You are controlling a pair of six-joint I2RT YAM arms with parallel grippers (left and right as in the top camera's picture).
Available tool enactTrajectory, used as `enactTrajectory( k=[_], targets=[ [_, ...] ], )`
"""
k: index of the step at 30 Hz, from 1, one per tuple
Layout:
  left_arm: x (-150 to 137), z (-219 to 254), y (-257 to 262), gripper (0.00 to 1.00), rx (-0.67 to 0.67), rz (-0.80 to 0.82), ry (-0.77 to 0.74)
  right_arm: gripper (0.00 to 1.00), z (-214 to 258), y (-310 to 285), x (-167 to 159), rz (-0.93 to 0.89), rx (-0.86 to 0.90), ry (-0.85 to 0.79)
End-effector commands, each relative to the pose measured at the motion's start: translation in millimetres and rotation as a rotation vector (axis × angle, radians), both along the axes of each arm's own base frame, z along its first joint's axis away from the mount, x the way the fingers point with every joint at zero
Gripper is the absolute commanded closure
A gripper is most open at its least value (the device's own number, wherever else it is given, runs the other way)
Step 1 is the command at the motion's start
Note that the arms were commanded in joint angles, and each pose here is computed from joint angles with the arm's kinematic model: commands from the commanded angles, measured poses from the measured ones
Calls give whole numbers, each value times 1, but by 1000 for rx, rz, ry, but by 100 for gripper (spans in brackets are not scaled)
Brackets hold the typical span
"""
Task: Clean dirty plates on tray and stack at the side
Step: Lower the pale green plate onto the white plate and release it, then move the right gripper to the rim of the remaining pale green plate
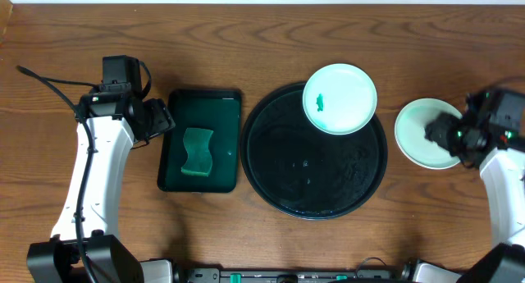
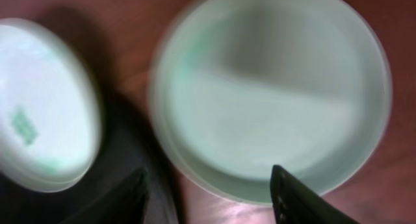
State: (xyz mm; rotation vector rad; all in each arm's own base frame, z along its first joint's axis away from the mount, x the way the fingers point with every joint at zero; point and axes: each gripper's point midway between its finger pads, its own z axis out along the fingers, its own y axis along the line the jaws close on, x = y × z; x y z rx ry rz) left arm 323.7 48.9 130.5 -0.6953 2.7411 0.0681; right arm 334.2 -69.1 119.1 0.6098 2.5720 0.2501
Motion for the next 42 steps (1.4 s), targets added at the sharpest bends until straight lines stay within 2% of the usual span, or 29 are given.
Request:
enactTrajectory(
  k=[1,5,10,16,28,42],
  targets=[
    [4,7,4,20,15,6,-16,41,51,37,22,242,-53,-116],
    [4,7,4,20,15,6,-16,40,89,66,35,361,-160,-166],
    [4,7,4,20,15,6,-16,35,101,97,43,472,-219,-206],
    [4,7,4,20,15,5,-16,30,75,117,51,530,-166,-154],
    [4,7,4,20,15,6,-16,29,17,130,66,571,-129,-29],
    [4,7,4,20,15,6,-16,28,7,137,67,590,-125,-10]
  ],
)
